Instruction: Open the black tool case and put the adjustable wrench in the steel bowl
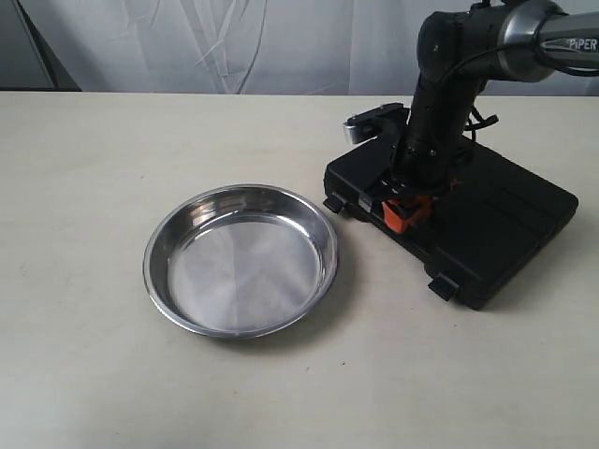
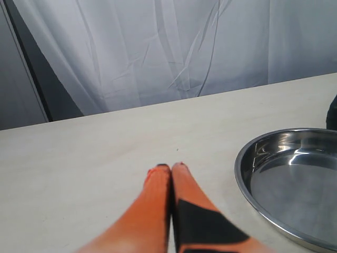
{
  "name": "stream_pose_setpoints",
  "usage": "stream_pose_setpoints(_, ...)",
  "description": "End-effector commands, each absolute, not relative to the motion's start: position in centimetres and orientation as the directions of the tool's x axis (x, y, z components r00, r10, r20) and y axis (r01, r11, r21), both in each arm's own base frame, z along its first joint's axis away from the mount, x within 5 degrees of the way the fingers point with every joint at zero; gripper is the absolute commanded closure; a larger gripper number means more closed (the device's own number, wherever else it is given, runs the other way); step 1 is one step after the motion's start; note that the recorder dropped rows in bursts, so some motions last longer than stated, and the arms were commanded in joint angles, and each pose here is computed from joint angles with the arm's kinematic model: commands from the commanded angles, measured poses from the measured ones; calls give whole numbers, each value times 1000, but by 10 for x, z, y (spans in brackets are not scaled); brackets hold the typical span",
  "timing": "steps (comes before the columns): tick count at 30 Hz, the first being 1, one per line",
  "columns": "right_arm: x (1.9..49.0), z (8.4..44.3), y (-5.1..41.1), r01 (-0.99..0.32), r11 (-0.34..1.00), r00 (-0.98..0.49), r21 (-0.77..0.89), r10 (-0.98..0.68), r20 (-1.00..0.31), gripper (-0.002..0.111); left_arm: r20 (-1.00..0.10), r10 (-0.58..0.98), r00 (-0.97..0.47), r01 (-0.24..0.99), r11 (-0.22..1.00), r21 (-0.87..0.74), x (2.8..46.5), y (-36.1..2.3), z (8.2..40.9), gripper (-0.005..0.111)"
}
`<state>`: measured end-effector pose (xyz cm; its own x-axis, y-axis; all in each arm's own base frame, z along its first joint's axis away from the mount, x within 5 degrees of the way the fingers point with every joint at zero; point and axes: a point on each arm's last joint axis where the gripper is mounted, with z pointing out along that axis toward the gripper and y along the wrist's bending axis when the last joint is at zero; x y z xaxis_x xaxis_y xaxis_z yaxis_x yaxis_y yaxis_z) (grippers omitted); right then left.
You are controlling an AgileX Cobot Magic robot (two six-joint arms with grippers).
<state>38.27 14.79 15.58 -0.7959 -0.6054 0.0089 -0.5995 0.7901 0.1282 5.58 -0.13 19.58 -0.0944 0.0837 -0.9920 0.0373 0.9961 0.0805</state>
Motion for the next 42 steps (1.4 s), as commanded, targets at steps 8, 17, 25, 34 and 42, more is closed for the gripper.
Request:
stream_pose_setpoints(8, 387, 134, 145, -584, 804, -806, 108, -591, 43, 67, -993, 80, -90, 41, 996, 76, 56, -2, 197, 106)
stream_pose_setpoints(17, 387, 140, 145, -587, 803, -805, 101, -592, 30, 108, -993, 80, -90, 41, 996, 76, 56, -2, 197, 106)
stream_pose_setpoints(25, 384, 161, 146, -583, 805, -811, 110, -585, -9, 108, -993, 80, -90, 41, 996, 76, 56, -2, 197, 106)
stream_pose_setpoints(34, 379, 168, 153, -544, 814, -834, 202, -551, -25, 108, -993, 80, -90, 41, 996, 76, 56, -2, 197, 106)
stream_pose_setpoints(42, 379, 169, 158, -525, 815, -846, 246, -532, -44, 108, -993, 80, -90, 41, 996, 76, 56, -2, 197, 106)
